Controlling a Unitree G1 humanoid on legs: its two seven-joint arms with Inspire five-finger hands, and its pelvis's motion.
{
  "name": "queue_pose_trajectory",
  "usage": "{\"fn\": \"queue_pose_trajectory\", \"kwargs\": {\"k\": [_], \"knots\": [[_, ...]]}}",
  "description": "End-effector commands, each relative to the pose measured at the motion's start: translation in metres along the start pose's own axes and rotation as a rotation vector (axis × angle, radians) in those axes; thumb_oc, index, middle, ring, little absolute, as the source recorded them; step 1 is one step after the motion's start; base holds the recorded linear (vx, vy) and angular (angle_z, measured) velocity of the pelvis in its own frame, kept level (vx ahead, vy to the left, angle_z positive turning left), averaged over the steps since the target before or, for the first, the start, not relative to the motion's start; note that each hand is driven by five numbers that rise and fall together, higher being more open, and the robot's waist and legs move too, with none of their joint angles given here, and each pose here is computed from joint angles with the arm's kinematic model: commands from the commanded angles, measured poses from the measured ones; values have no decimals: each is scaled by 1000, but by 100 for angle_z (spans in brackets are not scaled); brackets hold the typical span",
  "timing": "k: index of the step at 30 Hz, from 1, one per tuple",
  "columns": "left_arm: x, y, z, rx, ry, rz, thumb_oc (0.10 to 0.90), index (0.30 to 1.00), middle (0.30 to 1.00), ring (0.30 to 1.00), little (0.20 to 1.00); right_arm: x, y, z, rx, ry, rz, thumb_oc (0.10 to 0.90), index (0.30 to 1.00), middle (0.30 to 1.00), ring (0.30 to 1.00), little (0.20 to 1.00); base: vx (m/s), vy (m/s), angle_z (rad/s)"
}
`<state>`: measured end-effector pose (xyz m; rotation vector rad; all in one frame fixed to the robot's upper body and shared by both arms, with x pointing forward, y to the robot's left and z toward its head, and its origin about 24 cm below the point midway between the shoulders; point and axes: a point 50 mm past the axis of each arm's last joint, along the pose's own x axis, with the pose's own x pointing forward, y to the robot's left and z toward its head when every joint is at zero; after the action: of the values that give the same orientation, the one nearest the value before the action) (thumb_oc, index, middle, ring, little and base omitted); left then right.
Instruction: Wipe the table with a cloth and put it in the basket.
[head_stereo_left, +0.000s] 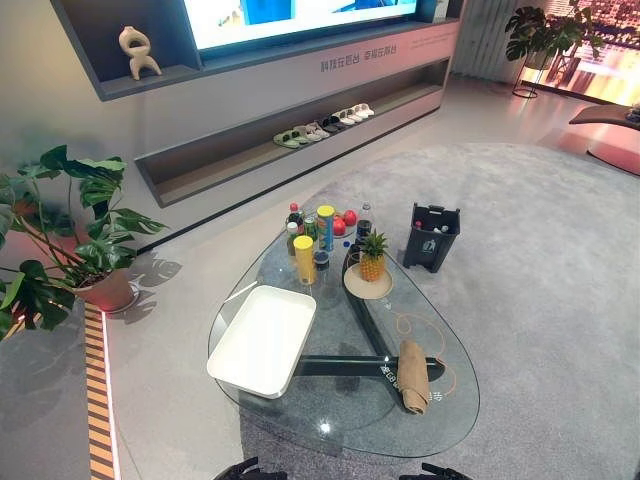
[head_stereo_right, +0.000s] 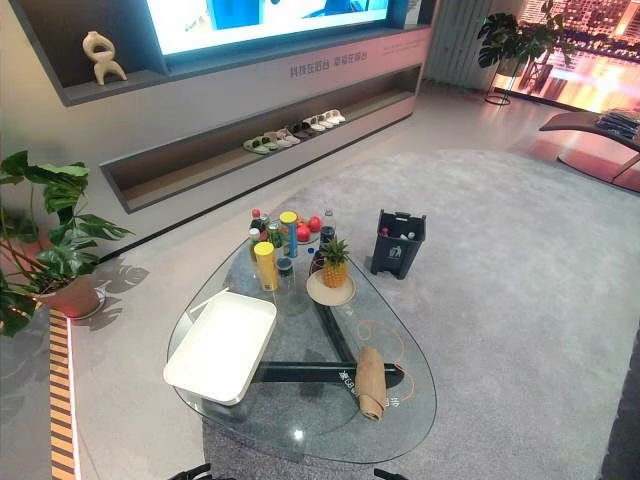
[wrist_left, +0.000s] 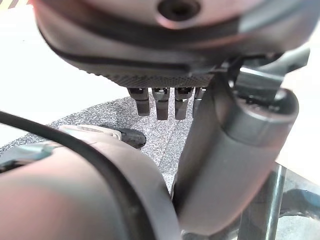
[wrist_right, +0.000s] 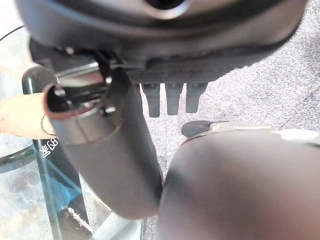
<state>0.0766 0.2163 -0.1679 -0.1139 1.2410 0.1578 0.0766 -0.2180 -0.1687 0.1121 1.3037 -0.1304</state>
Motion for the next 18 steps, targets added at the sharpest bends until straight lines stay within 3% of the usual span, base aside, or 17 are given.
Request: {"fn": "queue_pose_trajectory", "kwargs": {"k": [1,18], "knots": [[5,-24,21,32,-52,-58,800,900,900,900,900,0,0,1,-74,33,12,800,900,900,900,900,0,0,0],[5,-24,19,35,-50,-61,800,900,900,900,900,0,-2,4,-55,17,22,800,900,900,900,900,2,-1,0]]}}
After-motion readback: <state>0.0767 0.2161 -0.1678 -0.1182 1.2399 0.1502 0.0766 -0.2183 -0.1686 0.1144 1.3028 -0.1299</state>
